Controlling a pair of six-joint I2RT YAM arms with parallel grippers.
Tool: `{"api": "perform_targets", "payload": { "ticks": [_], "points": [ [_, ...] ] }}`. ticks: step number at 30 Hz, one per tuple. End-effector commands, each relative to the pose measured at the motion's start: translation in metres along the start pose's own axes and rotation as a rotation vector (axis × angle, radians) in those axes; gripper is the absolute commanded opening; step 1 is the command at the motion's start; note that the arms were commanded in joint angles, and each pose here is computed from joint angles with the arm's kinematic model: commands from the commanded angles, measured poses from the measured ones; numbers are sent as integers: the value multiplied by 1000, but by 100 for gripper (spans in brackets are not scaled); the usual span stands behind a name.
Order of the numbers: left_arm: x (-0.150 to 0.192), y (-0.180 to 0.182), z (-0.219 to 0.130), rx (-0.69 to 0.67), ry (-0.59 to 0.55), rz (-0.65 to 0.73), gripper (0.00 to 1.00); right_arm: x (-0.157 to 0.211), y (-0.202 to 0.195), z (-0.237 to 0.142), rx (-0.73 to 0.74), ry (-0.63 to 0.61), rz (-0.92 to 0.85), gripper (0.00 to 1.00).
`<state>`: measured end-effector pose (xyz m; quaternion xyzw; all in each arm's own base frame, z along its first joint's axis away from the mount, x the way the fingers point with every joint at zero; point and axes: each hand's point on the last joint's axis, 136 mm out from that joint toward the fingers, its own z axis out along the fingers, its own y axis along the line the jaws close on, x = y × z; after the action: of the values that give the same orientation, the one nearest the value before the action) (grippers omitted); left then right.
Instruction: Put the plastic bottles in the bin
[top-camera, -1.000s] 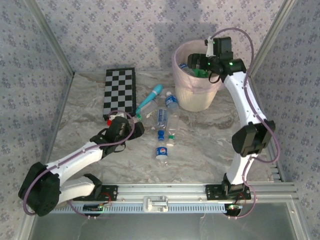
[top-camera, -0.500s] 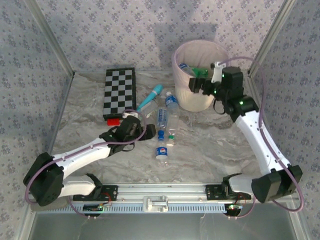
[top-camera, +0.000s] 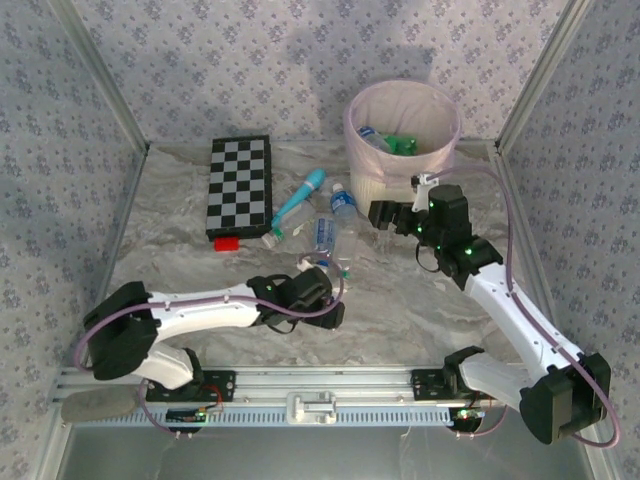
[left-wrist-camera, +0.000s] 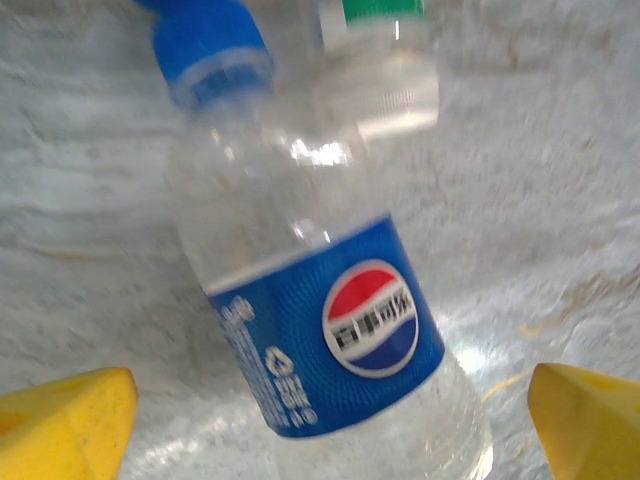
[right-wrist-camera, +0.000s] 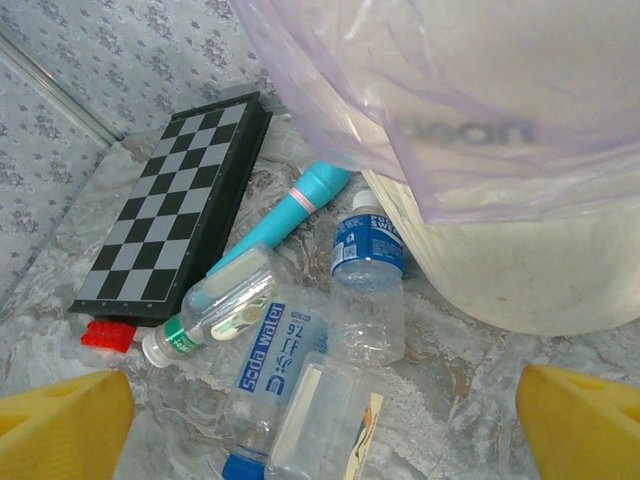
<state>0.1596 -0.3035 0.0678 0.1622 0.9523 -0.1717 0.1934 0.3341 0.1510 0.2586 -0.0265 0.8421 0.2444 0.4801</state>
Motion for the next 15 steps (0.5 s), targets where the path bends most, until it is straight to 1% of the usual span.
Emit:
{"api": "perform_targets", "payload": {
  "ticks": [1,8,11,15],
  "points": [
    [17,2,1,-68,86,28,100,-8,1,-4,3,-43,16,100],
    [15,0,13,-113,110,67,100,-8,-2,-3,16,-44,6,100],
    [17,4,17,-144,132,74,97,-8,-2,-4,22,-41,1,100],
    [18,14,17,-189,122,84,93,-7,-4,-4,29,-37,-1,100]
  ]
}}
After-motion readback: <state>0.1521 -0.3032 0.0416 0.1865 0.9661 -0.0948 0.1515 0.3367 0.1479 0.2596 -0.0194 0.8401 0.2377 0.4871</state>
